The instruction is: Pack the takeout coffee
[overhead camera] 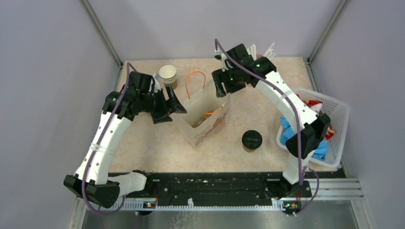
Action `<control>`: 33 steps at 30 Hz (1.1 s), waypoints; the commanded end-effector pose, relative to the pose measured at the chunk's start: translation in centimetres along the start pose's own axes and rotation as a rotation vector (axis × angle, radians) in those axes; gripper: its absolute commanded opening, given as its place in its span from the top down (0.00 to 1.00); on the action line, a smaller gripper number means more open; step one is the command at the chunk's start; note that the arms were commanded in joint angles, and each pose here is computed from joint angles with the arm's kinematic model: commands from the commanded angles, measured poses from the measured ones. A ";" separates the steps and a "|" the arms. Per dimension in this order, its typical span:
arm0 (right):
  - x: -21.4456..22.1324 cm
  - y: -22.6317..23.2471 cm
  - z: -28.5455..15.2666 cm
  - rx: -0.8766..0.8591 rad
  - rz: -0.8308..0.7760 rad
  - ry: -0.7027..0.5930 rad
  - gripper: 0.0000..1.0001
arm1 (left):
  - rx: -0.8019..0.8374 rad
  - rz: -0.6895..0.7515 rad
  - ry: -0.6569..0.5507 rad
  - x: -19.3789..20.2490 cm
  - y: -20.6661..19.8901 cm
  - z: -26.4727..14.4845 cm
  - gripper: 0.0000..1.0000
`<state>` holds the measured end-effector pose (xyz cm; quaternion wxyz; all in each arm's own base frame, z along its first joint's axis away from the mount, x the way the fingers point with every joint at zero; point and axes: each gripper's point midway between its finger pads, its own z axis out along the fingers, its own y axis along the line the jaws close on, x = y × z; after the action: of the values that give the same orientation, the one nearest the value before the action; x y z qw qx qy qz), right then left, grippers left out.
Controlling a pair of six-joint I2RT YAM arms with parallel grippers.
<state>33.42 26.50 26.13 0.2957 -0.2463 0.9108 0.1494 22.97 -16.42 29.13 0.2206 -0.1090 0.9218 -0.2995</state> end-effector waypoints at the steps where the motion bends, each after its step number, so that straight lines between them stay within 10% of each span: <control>1: -3.0 1.2 -1.4 -0.054 -0.041 -0.132 0.38 | 0.089 -0.086 0.066 1.7 -1.0 0.6 0.22; 11: -3.3 1.5 -0.7 -0.020 -0.064 -0.113 0.95 | 0.066 -0.098 0.055 0.2 -1.0 2.3 0.70; 16: -4.0 2.3 -3.4 -0.015 -0.084 -0.137 1.00 | 0.040 -0.032 -0.024 -2.4 -2.3 0.5 1.00; 29: -3.4 2.9 -6.6 -0.020 0.067 -0.171 1.00 | -0.027 0.014 -0.101 -5.4 -3.0 -1.1 0.99; 33: -1.8 2.7 -5.0 -0.008 0.134 -0.122 0.56 | -0.131 0.011 -0.110 -5.4 1.5 1.1 0.53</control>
<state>31.58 27.24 31.05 0.3335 -0.2125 0.9019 0.1736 27.48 -16.41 32.69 0.2658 -0.1228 0.9140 -0.2808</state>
